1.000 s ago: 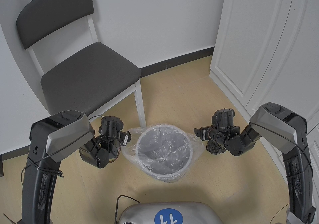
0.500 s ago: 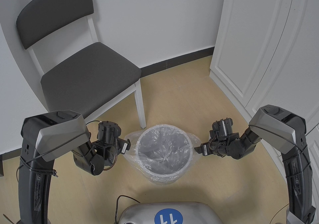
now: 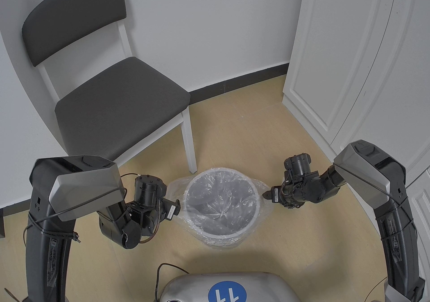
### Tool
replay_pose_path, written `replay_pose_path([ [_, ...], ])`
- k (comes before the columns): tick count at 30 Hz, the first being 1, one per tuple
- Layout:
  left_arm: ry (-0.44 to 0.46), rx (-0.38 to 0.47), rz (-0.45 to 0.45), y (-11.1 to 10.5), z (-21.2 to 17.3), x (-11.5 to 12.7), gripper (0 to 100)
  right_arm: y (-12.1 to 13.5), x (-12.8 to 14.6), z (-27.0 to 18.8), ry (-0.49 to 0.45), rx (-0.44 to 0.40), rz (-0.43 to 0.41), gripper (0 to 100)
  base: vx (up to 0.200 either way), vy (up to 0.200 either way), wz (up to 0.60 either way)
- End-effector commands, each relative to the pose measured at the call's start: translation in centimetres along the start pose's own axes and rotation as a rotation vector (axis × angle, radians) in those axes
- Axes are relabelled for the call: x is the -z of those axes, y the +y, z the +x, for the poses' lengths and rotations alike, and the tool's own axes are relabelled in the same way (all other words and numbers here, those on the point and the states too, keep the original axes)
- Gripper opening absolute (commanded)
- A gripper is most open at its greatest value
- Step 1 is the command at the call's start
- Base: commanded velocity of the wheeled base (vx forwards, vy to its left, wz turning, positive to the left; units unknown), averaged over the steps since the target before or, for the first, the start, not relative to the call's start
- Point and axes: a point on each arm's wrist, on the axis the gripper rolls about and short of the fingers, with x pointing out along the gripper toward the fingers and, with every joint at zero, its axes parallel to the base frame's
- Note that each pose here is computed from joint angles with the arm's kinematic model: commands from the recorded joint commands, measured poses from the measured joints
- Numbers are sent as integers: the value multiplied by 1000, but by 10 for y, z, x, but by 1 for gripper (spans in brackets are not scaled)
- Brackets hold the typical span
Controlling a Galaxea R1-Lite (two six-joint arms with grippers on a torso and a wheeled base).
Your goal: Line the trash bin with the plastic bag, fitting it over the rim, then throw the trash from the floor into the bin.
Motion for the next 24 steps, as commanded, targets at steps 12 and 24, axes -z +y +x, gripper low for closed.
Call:
replay_pose_path([
  [12, 57, 50, 57, -14, -24, 28, 100, -6, 4, 4, 53, -12, 11, 100, 0, 0, 0],
  [24, 187, 59, 96, -18, 11, 20, 100, -8, 3, 4, 55, -21, 18, 100, 0, 0, 0],
])
